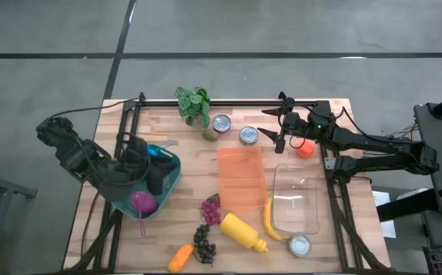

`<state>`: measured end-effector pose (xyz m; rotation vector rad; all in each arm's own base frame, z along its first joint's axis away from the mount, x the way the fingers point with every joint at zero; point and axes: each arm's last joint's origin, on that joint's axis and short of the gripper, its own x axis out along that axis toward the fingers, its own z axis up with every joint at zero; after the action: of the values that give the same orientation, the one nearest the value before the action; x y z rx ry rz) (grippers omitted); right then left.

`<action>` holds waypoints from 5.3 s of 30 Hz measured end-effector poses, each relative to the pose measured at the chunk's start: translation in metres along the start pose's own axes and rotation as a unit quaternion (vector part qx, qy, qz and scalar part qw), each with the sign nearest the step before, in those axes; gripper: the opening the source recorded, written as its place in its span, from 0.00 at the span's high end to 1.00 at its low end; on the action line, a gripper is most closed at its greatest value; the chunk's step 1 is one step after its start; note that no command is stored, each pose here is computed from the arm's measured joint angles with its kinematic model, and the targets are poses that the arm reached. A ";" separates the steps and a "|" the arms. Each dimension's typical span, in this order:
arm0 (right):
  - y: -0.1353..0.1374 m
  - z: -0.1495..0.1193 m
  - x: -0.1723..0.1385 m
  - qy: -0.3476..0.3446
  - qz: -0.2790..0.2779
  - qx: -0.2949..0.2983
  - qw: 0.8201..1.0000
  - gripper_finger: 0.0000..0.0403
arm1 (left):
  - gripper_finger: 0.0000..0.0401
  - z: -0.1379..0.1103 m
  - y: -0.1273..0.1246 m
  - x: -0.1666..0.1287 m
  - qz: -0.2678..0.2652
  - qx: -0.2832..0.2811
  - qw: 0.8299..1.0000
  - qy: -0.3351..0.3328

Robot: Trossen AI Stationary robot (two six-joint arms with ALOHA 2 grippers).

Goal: Pick & Place Food Item
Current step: Put the yellow water bottle into the green bin

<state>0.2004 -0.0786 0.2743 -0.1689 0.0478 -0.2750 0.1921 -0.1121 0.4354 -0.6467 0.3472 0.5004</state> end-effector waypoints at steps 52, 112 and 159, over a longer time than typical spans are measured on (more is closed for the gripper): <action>0.000 0.000 0.000 0.000 0.000 0.000 1.000 0.24 | 0.57 0.036 0.043 -0.063 -0.052 0.127 0.987 -0.081; 0.006 0.003 -0.001 -0.003 0.101 0.245 0.964 0.24 | 0.57 0.047 0.078 -0.074 -0.044 0.119 0.991 -0.037; 0.244 0.151 -0.072 0.400 0.068 0.330 0.852 0.24 | 0.57 0.047 0.078 -0.074 -0.044 0.119 0.991 -0.037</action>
<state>0.2062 0.1964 0.3832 0.6502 0.7862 -0.1914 0.0964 -0.0526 0.4667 -0.4096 0.3017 0.3897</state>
